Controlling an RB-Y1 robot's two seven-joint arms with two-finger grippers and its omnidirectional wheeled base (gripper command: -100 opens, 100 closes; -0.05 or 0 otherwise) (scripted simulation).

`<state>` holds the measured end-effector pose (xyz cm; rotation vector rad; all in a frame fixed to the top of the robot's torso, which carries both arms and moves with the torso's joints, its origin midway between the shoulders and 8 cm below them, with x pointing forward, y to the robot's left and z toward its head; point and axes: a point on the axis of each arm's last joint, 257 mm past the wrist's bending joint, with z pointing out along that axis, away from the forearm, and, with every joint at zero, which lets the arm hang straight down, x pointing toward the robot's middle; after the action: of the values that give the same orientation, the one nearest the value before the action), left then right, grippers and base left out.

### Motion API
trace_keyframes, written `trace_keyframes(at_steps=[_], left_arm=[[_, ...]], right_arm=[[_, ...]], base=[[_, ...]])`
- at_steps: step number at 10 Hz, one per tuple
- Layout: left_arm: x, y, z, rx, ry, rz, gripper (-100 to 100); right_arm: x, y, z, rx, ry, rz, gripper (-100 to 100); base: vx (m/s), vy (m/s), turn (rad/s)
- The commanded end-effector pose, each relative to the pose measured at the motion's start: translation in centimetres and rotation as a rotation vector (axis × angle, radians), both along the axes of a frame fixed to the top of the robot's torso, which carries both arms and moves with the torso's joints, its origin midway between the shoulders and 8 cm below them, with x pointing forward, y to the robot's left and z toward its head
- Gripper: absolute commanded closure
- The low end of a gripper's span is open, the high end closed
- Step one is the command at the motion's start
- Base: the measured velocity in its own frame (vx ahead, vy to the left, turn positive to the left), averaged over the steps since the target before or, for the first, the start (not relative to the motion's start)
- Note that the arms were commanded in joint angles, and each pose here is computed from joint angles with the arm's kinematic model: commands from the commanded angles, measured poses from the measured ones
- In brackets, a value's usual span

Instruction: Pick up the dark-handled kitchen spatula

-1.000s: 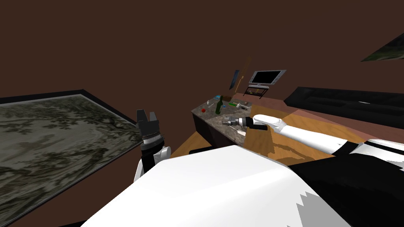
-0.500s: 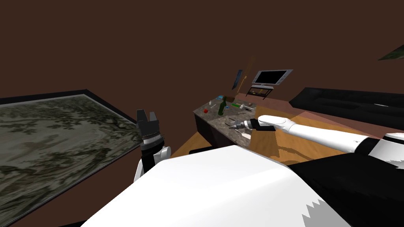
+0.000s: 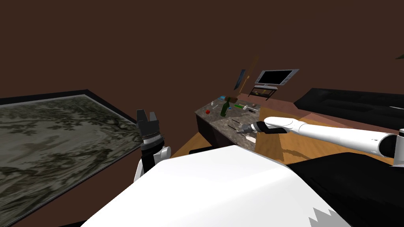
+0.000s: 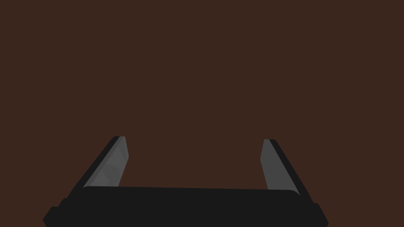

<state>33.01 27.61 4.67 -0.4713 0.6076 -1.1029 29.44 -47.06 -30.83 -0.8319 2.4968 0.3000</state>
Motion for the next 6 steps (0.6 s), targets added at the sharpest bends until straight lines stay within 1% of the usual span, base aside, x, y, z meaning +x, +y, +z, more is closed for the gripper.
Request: trace_keyframes(at_steps=[1,3,4,5,6], left_arm=[[0.0,0.0,0.0,0.000,0.000,0.000,0],[0.0,0.0,0.0,0.000,0.000,0.000,0],[0.0,0.0,0.0,0.000,0.000,0.000,0],[0.0,0.0,0.0,0.000,0.000,0.000,0],[0.0,0.0,0.0,0.000,0.000,0.000,0]], right_arm=[[-2.3,-2.7,-0.9,-0.053,0.066,-0.021,-100],[-4.7,-5.0,-1.8,-0.101,0.131,-0.040,-100],[-4.7,-5.0,-1.8,-0.101,0.131,-0.040,-100],[-6.3,-6.3,-2.2,-0.127,0.171,-0.052,-100],[-5.5,-5.8,-2.0,-0.115,0.149,-0.047,-100]], base=[[0.053,0.033,0.052],[0.038,0.026,0.032],[0.014,0.008,0.005],[0.021,0.009,0.030],[0.011,0.004,0.004]])
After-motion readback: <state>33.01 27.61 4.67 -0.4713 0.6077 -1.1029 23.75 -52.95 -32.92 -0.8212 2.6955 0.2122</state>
